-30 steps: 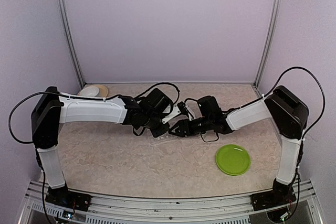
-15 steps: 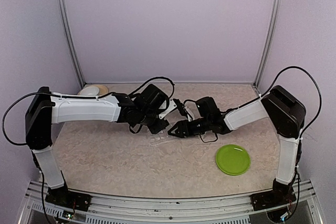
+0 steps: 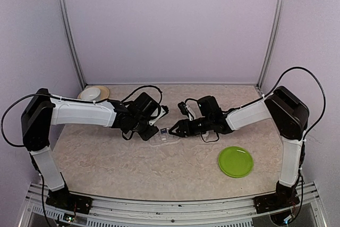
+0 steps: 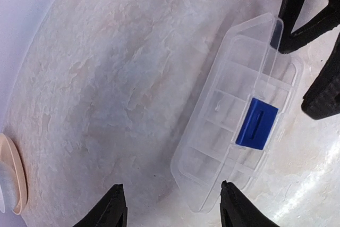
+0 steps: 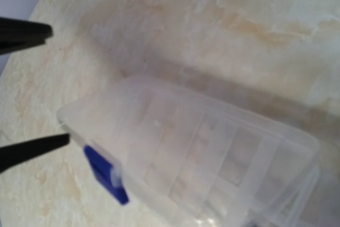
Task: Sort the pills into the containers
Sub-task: Adjust the lid of the pill container.
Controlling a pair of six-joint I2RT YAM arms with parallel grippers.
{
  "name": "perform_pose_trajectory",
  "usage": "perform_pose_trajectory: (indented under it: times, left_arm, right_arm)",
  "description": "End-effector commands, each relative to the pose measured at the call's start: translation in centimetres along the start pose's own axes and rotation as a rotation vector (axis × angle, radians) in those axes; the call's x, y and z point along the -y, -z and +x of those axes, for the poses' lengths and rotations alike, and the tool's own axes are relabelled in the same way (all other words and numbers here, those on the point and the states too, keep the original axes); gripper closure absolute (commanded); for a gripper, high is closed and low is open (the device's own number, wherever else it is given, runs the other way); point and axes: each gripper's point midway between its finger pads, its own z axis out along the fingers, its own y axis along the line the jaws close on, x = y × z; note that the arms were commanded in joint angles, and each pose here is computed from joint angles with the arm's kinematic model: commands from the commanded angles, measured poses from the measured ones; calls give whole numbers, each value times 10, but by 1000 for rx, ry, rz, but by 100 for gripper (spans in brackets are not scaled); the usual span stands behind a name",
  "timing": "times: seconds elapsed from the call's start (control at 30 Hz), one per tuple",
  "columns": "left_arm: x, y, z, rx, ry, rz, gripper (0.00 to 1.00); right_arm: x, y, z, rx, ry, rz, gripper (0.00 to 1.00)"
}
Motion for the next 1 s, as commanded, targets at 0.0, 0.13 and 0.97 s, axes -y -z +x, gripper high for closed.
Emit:
perform_pose_trajectory:
  times: [0.0, 0.13, 0.97]
  left_arm:
    - [1, -8, 7, 0, 37, 6, 41]
    - [-1, -12, 8, 2, 43, 7, 41]
    - [-4, -14, 8, 9, 47, -37, 34]
  right_arm:
    - [-5, -8, 2, -9, 10, -17, 39]
    - [-6, -14, 9, -29, 10, -28, 39]
    - [-8, -22, 10, -38, 7, -41, 39]
